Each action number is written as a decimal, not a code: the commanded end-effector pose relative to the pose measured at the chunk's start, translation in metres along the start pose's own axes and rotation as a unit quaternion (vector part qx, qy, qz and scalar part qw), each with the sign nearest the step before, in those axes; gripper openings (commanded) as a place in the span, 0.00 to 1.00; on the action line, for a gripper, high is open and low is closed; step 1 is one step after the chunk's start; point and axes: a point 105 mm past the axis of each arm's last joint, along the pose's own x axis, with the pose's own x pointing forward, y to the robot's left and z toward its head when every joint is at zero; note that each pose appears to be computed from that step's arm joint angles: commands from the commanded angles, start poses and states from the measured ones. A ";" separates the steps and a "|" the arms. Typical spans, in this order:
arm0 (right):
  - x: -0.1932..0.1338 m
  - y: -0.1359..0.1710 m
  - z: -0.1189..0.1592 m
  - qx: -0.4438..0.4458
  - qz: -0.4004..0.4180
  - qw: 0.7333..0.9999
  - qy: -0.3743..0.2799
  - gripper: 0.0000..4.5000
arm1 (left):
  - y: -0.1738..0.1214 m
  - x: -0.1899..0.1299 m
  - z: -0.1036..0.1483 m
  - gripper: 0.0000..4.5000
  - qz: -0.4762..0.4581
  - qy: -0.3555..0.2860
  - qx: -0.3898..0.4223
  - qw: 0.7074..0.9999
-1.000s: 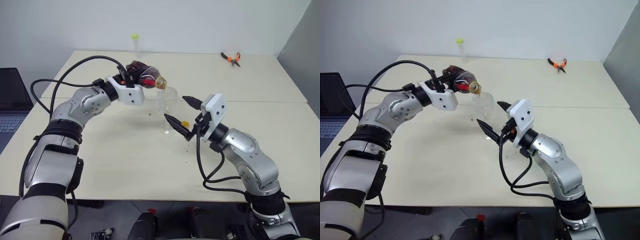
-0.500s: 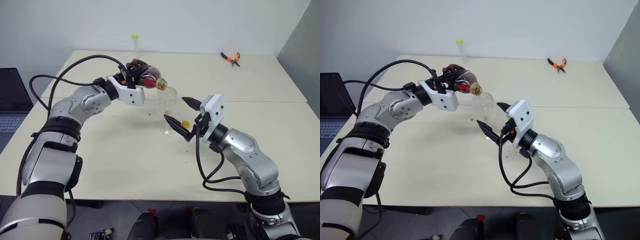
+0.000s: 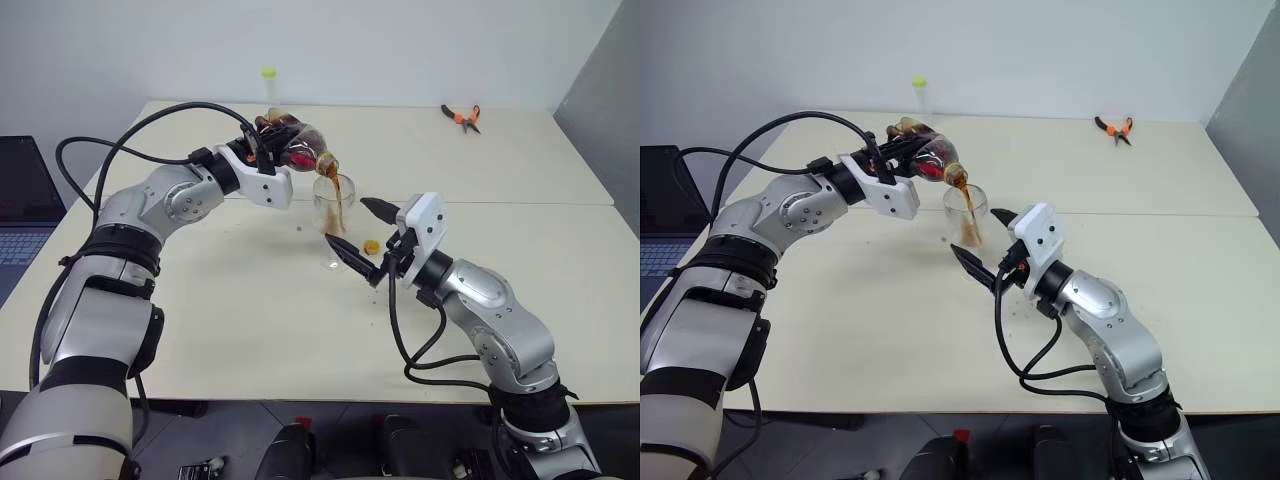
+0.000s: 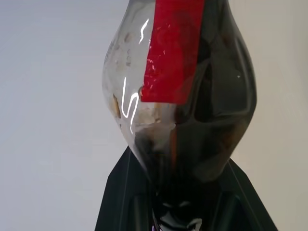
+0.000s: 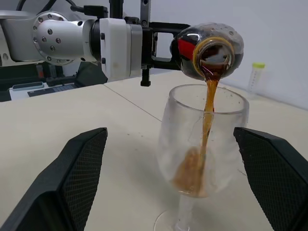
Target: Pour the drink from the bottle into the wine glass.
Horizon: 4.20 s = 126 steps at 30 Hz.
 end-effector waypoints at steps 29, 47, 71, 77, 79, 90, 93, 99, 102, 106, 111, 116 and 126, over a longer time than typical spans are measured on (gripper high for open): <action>-0.014 -0.008 0.020 0.019 -0.031 0.998 -0.045 1.00 | 0.025 -0.007 -0.012 0.16 0.032 0.022 0.029 0.999; -0.014 -0.005 0.018 0.019 -0.025 0.999 -0.040 1.00 | 0.024 -0.008 -0.015 0.15 0.030 0.026 0.036 0.999; -0.013 -0.001 0.015 0.019 -0.018 0.999 -0.036 1.00 | 0.025 -0.006 -0.012 0.15 0.026 0.015 0.050 0.998; -0.013 -0.001 0.015 0.018 -0.017 0.999 -0.036 1.00 | 0.025 -0.005 -0.012 0.15 0.026 0.014 0.048 0.998; -0.013 -0.001 0.015 0.018 -0.017 0.999 -0.036 1.00 | 0.024 -0.004 -0.012 0.15 0.027 0.015 0.045 0.999; -0.013 0.000 0.015 0.016 -0.016 0.999 -0.036 1.00 | 0.019 0.005 -0.001 0.15 0.036 -0.002 -0.014 0.999; -0.013 0.001 0.015 0.015 -0.016 0.999 -0.036 1.00 | 0.018 0.006 0.001 0.15 0.035 -0.007 -0.021 0.999; -0.013 0.002 0.015 0.014 -0.013 0.999 -0.038 1.00 | 0.020 0.005 0.000 0.15 0.051 -0.001 -0.058 0.997; -0.013 0.005 0.017 0.006 -0.002 0.999 -0.043 1.00 | 0.023 0.001 -0.005 0.15 0.070 0.010 -0.100 0.992; -0.014 0.013 0.024 -0.006 0.019 0.998 -0.058 1.00 | 0.020 -0.008 -0.017 0.15 0.112 0.040 -0.203 0.972; -0.016 0.019 0.030 -0.018 0.042 0.997 -0.063 1.00 | 0.007 -0.027 -0.032 0.14 0.162 0.081 -0.338 0.924; -0.018 0.025 0.032 -0.018 0.073 0.996 -0.053 1.00 | -0.028 -0.056 -0.048 0.14 0.218 0.151 -0.472 0.841; -0.016 0.030 0.032 0.022 0.108 0.994 -0.017 1.00 | -0.097 -0.103 -0.063 0.14 0.288 0.253 -0.602 0.701</action>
